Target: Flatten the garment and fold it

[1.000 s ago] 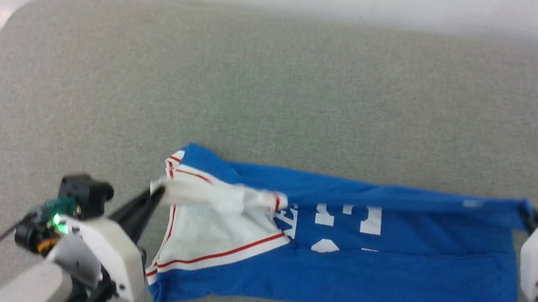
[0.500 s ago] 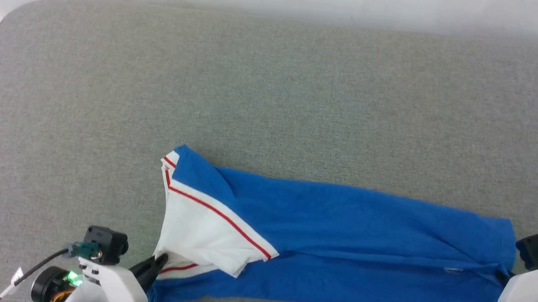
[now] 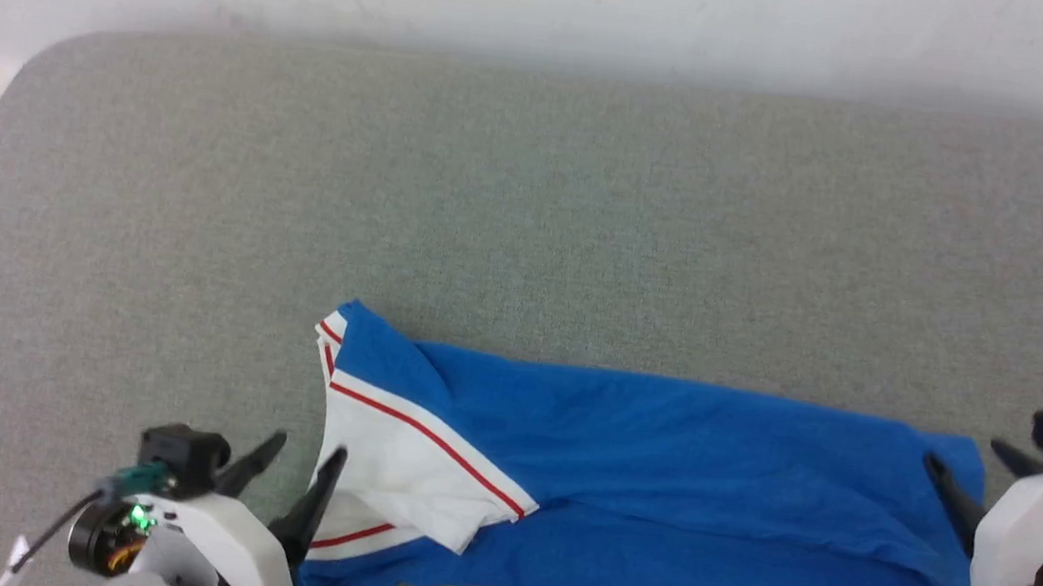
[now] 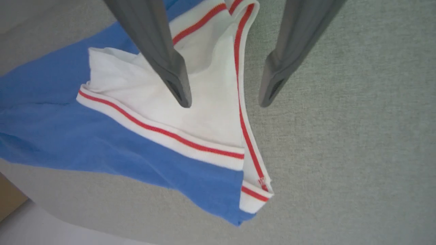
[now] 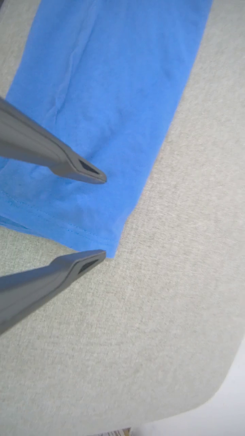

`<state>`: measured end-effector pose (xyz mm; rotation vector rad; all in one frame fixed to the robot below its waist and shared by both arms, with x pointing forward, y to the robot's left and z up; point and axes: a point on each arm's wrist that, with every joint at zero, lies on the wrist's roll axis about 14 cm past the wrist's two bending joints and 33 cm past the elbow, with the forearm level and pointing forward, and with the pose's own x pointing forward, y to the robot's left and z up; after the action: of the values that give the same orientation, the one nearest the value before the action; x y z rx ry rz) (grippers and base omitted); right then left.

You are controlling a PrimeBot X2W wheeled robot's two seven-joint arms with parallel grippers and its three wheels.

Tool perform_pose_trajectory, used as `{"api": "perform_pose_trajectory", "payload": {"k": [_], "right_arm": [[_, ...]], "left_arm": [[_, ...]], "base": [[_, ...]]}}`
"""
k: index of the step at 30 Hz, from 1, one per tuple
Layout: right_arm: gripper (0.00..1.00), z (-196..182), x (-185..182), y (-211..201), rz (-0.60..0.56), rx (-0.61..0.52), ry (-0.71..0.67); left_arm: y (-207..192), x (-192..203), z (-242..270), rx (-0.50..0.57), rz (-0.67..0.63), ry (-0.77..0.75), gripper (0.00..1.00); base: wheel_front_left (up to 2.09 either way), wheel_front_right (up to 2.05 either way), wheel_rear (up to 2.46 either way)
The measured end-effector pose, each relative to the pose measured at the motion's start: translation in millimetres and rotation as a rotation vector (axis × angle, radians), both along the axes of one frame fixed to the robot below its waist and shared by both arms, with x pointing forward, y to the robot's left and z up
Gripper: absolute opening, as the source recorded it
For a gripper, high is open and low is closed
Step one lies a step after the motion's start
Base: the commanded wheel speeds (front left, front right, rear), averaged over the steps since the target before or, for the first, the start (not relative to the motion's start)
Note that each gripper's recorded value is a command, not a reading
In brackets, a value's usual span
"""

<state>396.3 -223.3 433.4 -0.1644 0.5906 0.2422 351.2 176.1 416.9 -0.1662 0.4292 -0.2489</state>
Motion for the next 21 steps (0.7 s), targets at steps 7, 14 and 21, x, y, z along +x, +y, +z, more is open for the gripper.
{"api": "perform_pose_trajectory", "payload": {"k": [7,14,21], "right_arm": [[1.0,47.9,4.2,-4.3,-0.121,0.143,-0.16],[1.0,21.9,-20.8,-1.9,-0.288,0.256,-0.082],[1.0,-8.0,-37.8,-13.0,-0.412,0.249,0.009]], "left_arm": [[27.1,27.0,67.6,-0.128,0.197,-0.269,1.0],[43.6,21.8,125.0,-0.188,0.354,-0.513,1.0],[54.4,6.4,129.5,0.027,0.369,-0.6,1.0]], "base": [[0.0,0.0,0.0],[0.0,0.0,0.0],[0.0,0.0,0.0]]}}
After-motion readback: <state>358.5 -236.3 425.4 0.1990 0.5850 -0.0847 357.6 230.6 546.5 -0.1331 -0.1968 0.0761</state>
